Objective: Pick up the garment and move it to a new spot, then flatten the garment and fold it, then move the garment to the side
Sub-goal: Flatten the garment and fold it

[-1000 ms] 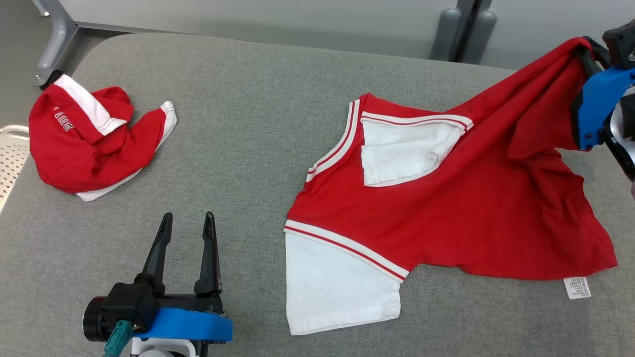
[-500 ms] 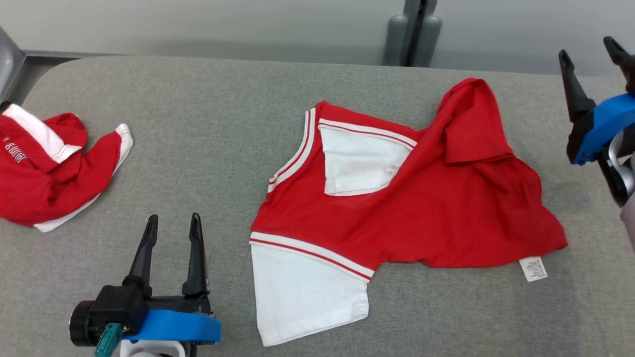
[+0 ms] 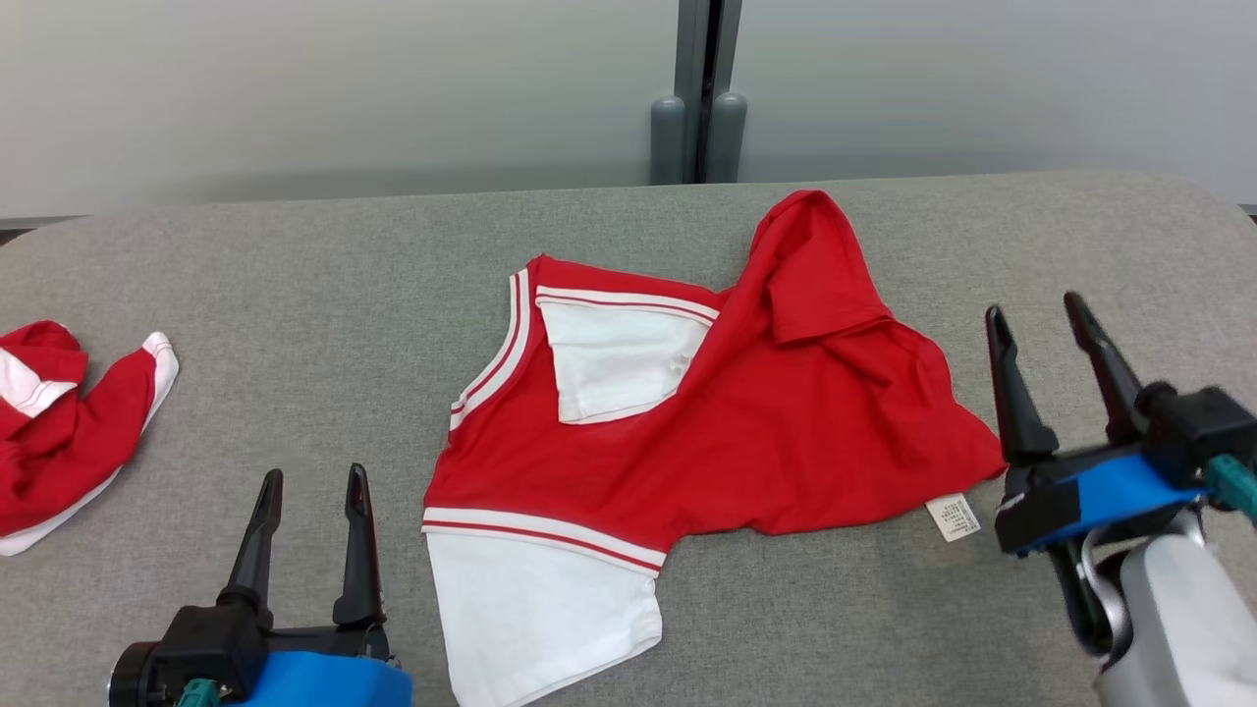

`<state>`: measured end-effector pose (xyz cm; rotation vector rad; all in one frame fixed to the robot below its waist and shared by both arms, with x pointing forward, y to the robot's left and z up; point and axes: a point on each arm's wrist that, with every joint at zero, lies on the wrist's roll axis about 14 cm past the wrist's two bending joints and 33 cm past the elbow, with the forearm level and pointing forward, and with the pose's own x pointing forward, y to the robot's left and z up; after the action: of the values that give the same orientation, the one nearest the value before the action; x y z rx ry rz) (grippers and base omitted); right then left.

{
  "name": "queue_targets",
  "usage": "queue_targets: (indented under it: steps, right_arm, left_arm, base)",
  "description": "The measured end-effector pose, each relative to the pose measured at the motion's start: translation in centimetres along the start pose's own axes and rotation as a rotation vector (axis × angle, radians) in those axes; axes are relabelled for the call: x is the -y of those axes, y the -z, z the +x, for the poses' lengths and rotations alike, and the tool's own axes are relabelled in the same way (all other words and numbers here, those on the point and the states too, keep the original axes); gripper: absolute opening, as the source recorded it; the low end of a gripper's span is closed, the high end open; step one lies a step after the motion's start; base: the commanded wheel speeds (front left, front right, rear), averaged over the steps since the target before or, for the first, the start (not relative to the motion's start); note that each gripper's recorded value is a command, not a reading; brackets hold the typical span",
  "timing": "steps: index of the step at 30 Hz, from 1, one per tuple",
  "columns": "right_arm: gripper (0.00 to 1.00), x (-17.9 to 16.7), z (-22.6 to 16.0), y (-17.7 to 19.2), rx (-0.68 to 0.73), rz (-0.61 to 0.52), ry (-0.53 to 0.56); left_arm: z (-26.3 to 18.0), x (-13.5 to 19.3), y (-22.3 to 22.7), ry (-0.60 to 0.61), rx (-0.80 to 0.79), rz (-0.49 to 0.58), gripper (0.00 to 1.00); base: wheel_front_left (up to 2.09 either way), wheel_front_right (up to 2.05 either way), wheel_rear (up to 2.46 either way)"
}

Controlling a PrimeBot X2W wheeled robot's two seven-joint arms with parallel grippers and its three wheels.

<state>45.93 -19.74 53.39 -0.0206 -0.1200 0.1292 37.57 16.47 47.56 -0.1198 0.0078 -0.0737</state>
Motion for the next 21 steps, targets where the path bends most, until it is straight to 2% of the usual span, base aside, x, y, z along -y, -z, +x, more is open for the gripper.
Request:
queue_targets:
  steps: [7, 12, 21]
  right_arm:
    - [1.00, -2.4, -4.1, 1.0, -0.002, 0.090, 0.028]
    - [1.00, -2.8, -7.0, 1.9, -0.024, 0.130, 0.066]
    - [1.00, -3.5, -8.4, 2.5, -0.047, 0.144, 0.064]
  left_arm:
    - [-0.2, 0.5, -0.1, 0.021, 0.001, 0.005, 1.00]
    - [-0.4, 0.5, -0.1, 0.023, 0.002, 0.004, 1.00]
    - [-0.4, 0.5, -0.1, 0.026, 0.001, 0.008, 1.00]
  base:
    - [0.00, 0.00, 0.00]
    - [0.00, 0.00, 0.00]
    - [0.00, 0.00, 0.00]
